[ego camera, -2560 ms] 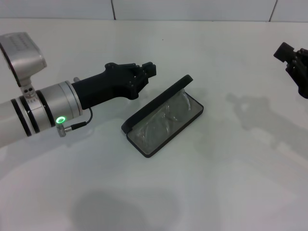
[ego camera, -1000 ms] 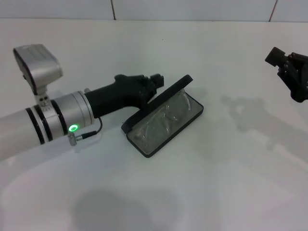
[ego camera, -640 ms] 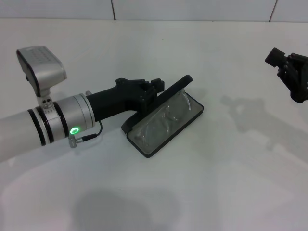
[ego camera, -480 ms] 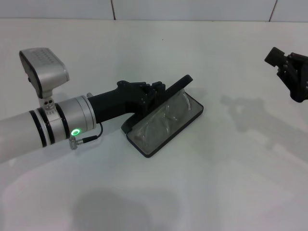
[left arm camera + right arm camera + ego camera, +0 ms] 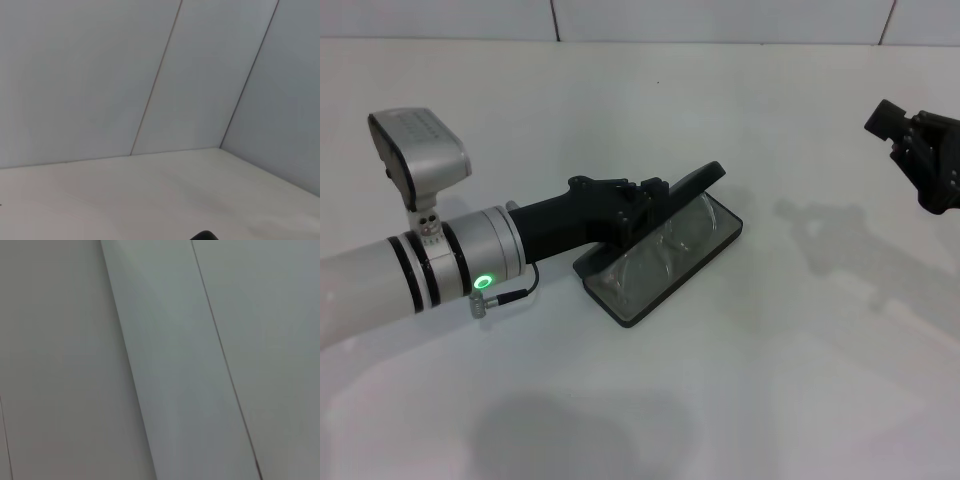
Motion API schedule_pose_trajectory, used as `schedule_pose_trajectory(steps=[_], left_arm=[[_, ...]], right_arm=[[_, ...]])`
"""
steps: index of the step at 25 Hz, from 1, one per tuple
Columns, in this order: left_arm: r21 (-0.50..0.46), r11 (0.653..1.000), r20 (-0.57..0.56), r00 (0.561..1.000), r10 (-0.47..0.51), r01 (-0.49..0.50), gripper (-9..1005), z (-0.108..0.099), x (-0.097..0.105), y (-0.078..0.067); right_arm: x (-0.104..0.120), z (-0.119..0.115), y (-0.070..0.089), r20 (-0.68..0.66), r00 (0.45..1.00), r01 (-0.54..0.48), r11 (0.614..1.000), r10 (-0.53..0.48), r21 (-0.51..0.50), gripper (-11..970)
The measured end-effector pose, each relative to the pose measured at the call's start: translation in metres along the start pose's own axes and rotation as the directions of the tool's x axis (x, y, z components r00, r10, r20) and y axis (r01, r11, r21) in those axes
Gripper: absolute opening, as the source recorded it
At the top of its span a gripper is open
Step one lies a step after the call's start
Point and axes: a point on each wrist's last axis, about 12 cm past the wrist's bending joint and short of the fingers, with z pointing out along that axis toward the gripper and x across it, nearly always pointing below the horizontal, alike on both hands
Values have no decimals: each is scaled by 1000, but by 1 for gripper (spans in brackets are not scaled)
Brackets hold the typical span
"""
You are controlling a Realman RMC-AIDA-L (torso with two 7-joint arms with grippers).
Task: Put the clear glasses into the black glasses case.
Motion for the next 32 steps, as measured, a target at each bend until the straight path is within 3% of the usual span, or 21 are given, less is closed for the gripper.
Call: schedule_pose_trajectory(steps=[22,23,27,32], left_arm=[[-35,998,-60,997,-49,47,82,-4,29,-8],[-23,999,-50,998,-50,49,83,-5,28,-10],[144,990,179,984,-29,3,83,-27,-2,-19],[227,971,290,957,10,-79,84,-48,-22,-23]], right_arm=[[3,2,1,-11,1000,-14,1000,14,-3,6],[3,2,1,-10,1000,-14,1000,14,-3,6],[3,0,1,-9,1000,-14,1000,14,-5,7],[1,0,1,-4,1000,-7,1000,7,-15,7]])
